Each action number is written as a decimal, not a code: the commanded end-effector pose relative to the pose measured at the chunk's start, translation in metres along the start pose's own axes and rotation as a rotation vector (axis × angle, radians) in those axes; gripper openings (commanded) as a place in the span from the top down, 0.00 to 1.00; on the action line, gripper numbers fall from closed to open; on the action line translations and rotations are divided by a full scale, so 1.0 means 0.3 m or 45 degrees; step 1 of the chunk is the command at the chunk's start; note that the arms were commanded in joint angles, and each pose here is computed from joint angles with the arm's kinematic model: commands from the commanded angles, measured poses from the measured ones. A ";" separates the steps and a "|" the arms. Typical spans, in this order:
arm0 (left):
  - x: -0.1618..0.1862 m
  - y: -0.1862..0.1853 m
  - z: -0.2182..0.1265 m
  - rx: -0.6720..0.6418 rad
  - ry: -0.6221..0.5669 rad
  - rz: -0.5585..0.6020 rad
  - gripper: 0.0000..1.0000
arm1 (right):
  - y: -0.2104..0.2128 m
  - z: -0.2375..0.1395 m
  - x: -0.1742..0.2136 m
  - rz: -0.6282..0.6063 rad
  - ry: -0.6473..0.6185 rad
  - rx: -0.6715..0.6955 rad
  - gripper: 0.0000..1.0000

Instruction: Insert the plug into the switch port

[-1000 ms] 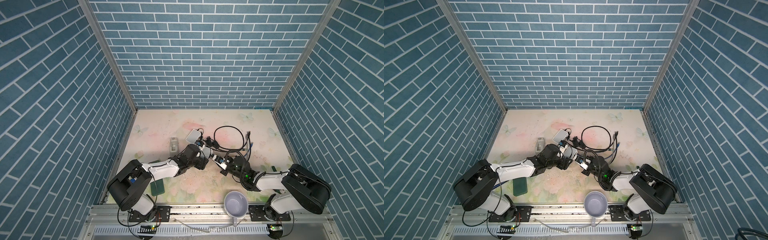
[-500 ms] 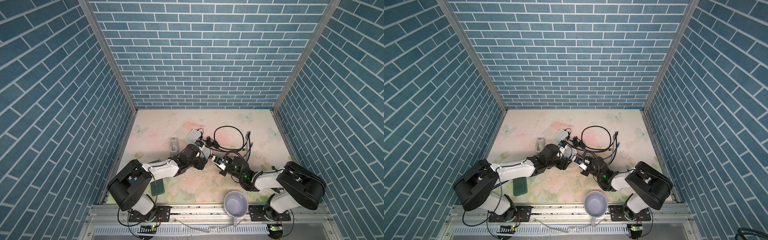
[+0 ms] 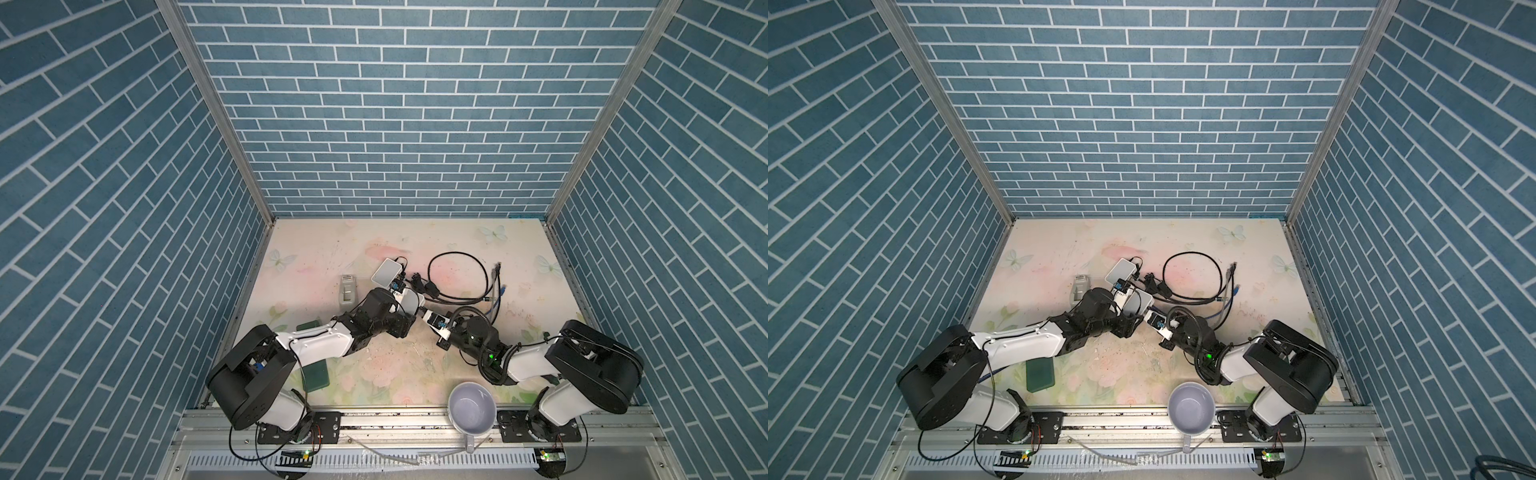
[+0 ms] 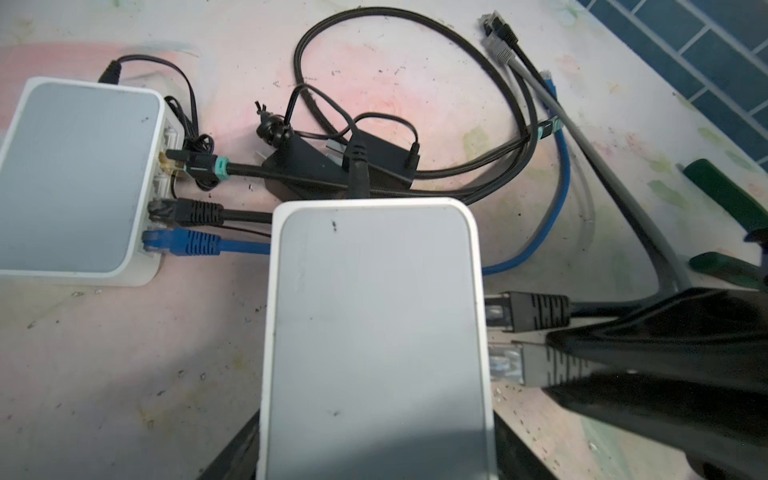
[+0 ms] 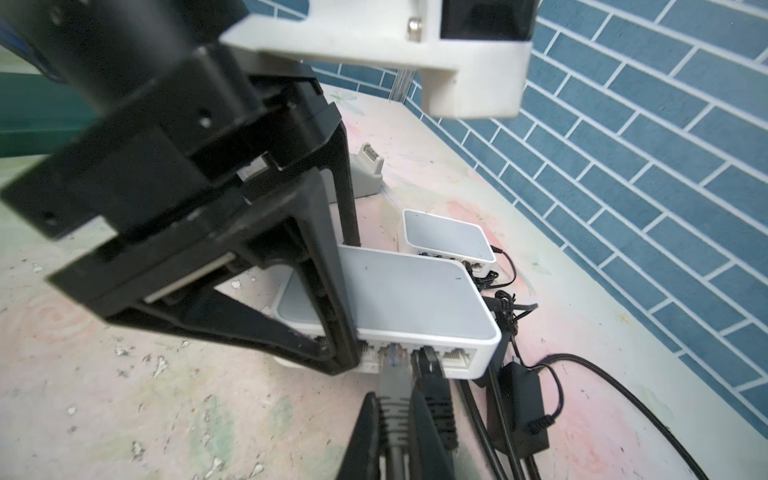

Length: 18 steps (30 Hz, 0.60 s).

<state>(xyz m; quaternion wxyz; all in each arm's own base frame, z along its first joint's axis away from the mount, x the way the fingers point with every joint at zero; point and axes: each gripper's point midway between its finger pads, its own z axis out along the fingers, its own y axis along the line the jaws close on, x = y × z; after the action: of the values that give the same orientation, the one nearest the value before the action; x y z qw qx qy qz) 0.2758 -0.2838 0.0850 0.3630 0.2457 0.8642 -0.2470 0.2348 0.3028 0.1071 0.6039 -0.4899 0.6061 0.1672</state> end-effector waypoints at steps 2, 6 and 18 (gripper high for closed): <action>-0.085 -0.314 -0.084 0.547 -0.099 0.154 0.61 | -0.006 -0.006 -0.052 -0.005 -0.099 0.028 1.00; -0.081 -0.352 -0.084 0.597 -0.081 0.183 0.61 | -0.004 0.003 -0.066 0.001 -0.111 0.013 1.00; -0.129 -0.547 -0.139 0.774 -0.099 0.359 0.62 | -0.028 0.057 -0.109 0.036 -0.138 0.032 1.00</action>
<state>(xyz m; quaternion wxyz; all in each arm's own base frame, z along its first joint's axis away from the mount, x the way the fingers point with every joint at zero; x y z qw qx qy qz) 0.2749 -0.2912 0.0916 0.3584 0.2759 0.8617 -0.2299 0.2362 0.3000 0.1048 0.6083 -0.4789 0.6108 0.1658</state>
